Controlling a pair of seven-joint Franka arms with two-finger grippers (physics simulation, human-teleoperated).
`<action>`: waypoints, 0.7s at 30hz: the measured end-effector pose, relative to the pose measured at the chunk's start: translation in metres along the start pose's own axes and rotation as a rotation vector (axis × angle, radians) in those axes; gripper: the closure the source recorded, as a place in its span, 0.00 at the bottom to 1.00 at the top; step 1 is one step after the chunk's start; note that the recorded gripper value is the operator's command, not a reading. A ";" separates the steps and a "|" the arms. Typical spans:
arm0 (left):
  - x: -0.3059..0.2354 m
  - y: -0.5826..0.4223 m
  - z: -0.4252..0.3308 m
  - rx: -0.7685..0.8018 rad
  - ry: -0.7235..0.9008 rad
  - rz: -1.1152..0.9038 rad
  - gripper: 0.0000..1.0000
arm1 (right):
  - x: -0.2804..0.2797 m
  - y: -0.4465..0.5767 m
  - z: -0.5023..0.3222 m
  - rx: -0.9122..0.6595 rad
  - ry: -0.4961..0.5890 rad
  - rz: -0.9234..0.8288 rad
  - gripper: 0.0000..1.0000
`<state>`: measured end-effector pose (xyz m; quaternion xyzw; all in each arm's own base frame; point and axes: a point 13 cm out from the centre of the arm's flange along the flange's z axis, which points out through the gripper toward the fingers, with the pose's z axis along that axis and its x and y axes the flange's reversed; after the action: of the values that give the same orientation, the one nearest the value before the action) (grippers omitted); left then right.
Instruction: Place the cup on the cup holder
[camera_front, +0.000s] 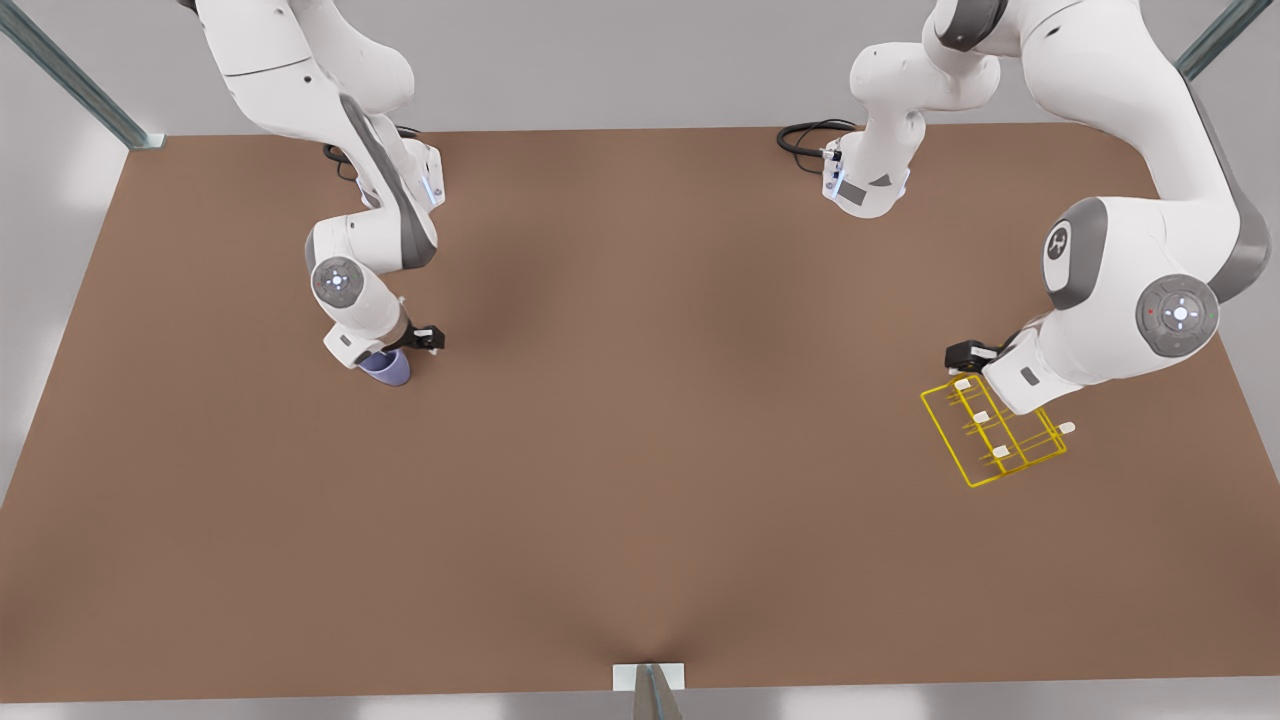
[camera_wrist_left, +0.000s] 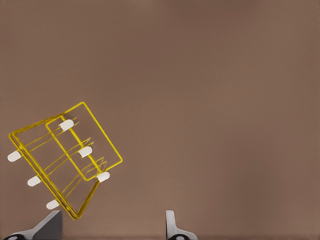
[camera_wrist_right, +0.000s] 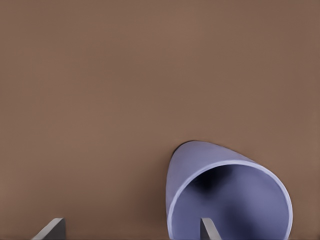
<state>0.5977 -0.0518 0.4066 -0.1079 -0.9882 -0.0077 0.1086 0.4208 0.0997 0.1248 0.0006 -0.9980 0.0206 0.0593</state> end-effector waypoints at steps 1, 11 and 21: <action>0.000 0.000 0.001 0.000 0.002 0.000 0.00 | 0.000 0.000 0.000 0.000 0.000 -0.001 0.00; -0.004 0.001 0.009 0.002 0.014 -0.001 0.00 | 0.005 0.004 0.005 0.014 0.001 -0.054 0.00; -0.006 0.001 0.014 0.003 0.020 -0.001 0.00 | 0.009 -0.017 0.017 0.014 0.019 -0.053 0.31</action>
<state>0.6004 -0.0513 0.3921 -0.1071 -0.9871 -0.0073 0.1187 0.4099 0.0820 0.1092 0.0272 -0.9969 0.0258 0.0692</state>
